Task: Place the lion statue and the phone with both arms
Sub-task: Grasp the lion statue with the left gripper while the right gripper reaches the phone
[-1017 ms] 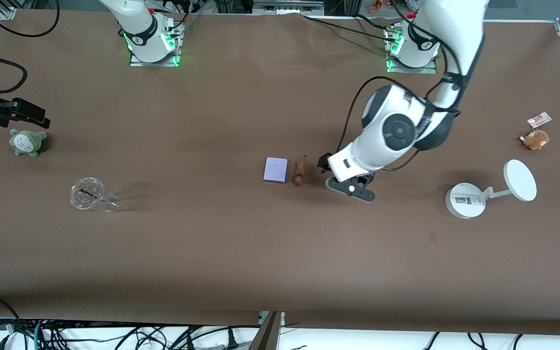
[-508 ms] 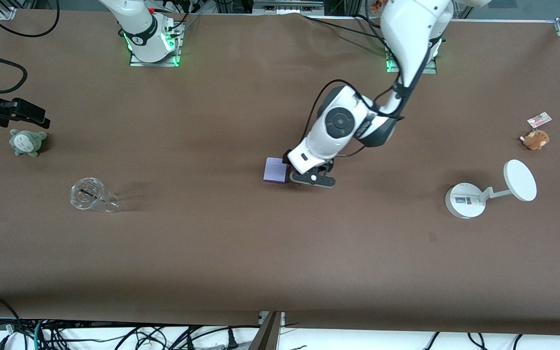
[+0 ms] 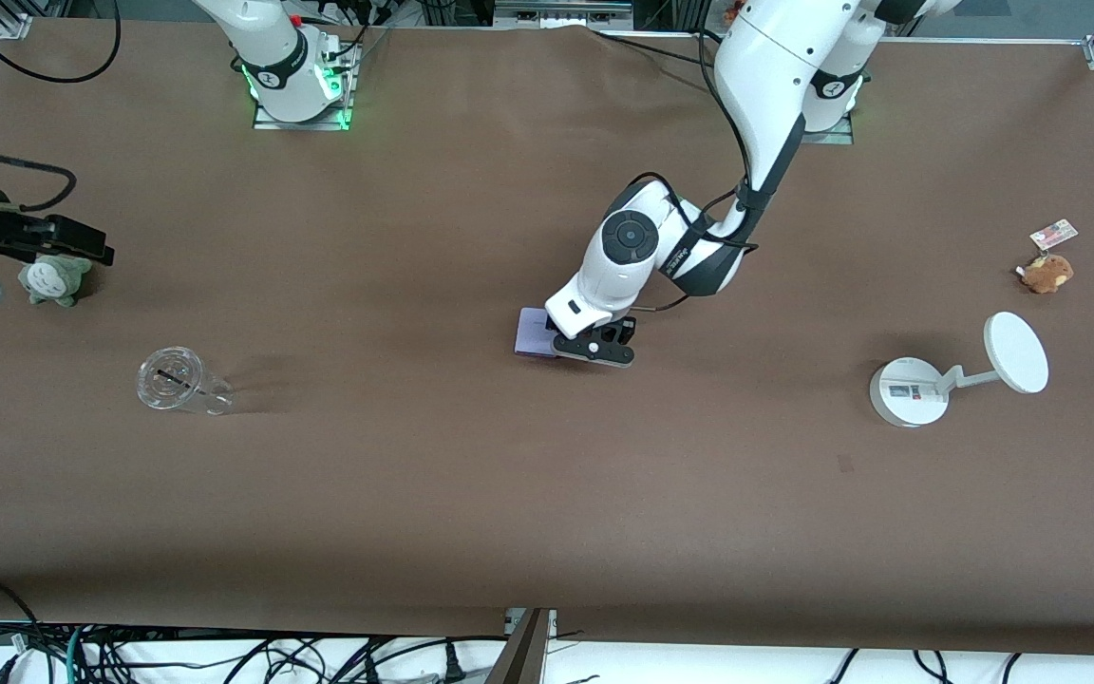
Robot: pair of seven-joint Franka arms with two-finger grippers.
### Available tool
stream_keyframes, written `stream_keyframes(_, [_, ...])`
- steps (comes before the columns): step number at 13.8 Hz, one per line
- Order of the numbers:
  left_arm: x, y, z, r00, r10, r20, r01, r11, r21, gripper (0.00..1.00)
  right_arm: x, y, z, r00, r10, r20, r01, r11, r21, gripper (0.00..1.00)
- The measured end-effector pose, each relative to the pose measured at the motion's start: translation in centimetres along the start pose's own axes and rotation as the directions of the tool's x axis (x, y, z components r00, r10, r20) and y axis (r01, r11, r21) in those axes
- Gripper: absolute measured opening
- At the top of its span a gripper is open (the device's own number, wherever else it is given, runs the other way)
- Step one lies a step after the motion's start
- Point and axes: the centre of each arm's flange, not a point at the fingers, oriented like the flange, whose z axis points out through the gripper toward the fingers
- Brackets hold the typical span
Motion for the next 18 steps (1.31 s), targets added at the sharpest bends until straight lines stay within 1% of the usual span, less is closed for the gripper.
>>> stream_keyframes(1, [0.1,0.0,-0.1,1.0,0.0,-0.003,0.0,1.0,-0.001,0.56,0.2,0.0,0.4,1.0,0.002,0.008,-0.002,1.0,0.0,1.0])
stream_keyframes(3, [0.1,0.1,-0.5,1.0,0.001,0.007,-0.001,1.0,0.006,0.36,0.5,0.0,1.0,1.0,0.002,0.017,-0.002,1.0,0.0,1.0])
stream_keyframes(5, [-0.1,0.0,-2.1,0.998,0.018,0.06,-0.021,0.999,0.05,0.36,0.8,-0.2,1.4,1.0,-0.001,0.026,0.001,1.0,-0.001,1.0])
stream_keyframes(7, [0.0,-0.4,-5.1,0.995,0.046,0.091,-0.056,0.992,0.114,0.36,1.2,-1.9,1.9,0.999,-0.025,0.026,0.025,1.0,-0.004,1.0])
stream_keyframes(9, [0.1,-1.3,-8.8,0.991,0.038,0.13,-0.059,0.985,0.161,0.36,1.9,-5.3,2.4,1.0,-0.016,-0.003,0.016,1.0,-0.01,1.0])
stream_keyframes(11, [0.3,-3.4,-12.8,0.982,0.033,0.184,-0.07,0.978,0.198,0.36,2.9,-9.8,4.0,1.0,-0.004,-0.025,0.003,1.0,-0.016,1.0])
stream_keyframes(13, [1.5,-8.0,-15.5,0.96,0.109,0.258,-0.162,0.968,0.194,0.36,4.0,-15.5,6.8,0.999,0.004,-0.047,-0.005,1.0,-0.022,1.0])
stream_keyframes(14, [2.5,-11.0,-16.4,0.951,0.134,0.279,-0.189,0.965,0.182,0.36,4.5,-18.3,8.4,0.998,0.015,-0.058,-0.017,1.0,-0.023,1.0])
stream_keyframes(16, [4.6,-17.6,-17.6,0.943,0.16,0.291,-0.211,0.965,0.154,0.36,4.9,-23.3,11.7,0.997,0.027,-0.075,-0.029,0.999,-0.024,1.0])
stream_keyframes(17, [5.4,-20.9,-18.1,0.945,0.149,0.29,-0.198,0.969,0.146,0.36,5.0,-25.6,13.3,0.996,0.034,-0.082,-0.035,0.999,-0.017,1.0])
stream_keyframes(18, [6.0,-23.8,-18.6,0.95,0.127,0.286,-0.173,0.974,0.144,0.36,5.0,-27.6,14.7,0.995,0.05,-0.084,-0.049,0.999,0.009,1.0])
